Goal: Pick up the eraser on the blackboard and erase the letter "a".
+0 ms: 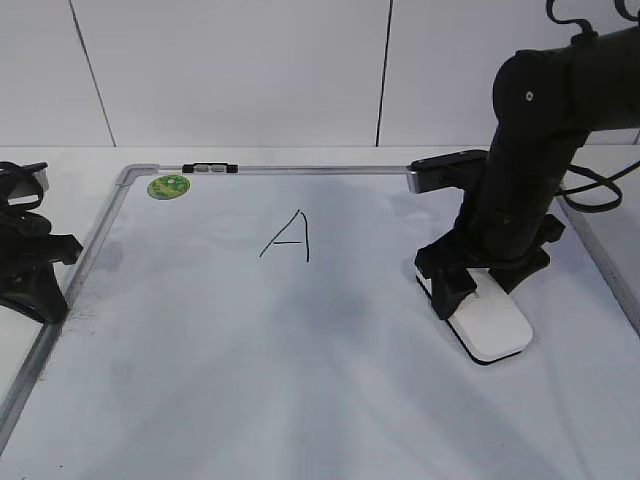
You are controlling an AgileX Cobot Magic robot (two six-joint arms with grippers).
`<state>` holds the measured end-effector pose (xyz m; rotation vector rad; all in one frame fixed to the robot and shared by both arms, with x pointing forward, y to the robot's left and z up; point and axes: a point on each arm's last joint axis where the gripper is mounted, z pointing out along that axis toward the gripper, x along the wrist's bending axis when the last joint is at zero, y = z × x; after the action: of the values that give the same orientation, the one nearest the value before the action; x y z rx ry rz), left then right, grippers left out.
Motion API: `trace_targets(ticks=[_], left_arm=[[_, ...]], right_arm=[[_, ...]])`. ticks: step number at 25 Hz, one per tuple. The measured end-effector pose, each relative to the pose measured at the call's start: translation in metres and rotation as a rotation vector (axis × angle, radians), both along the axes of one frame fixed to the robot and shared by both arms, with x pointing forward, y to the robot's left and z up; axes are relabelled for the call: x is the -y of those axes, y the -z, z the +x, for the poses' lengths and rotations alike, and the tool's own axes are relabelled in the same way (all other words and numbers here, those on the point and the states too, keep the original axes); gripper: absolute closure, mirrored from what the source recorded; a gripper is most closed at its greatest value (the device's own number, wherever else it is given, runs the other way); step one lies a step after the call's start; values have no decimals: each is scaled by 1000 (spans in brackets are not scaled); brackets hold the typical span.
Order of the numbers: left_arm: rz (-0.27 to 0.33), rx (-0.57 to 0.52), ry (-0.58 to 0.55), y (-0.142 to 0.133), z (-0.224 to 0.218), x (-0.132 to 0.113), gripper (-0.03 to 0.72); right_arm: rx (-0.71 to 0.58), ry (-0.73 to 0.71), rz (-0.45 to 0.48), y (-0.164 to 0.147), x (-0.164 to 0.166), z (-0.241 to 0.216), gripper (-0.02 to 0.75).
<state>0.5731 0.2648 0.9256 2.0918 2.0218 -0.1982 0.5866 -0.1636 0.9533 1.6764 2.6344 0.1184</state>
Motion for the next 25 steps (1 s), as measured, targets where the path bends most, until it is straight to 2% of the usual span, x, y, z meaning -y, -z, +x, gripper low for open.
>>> trace_targets(ticks=[4, 16, 21, 25], left_arm=[[-1, 0, -1, 0, 0, 0, 651], [-1, 0, -2, 0, 0, 0, 654], [-1, 0, -2, 0, 0, 0, 654], [-2, -1, -1, 0, 0, 0, 654]], right_arm=[[2, 57, -15, 0, 11, 4, 176], [-1, 260, -29, 0, 72, 19, 176], [-6, 245, -16, 0, 67, 19, 176], [-25, 146, 6, 0, 46, 13, 176]])
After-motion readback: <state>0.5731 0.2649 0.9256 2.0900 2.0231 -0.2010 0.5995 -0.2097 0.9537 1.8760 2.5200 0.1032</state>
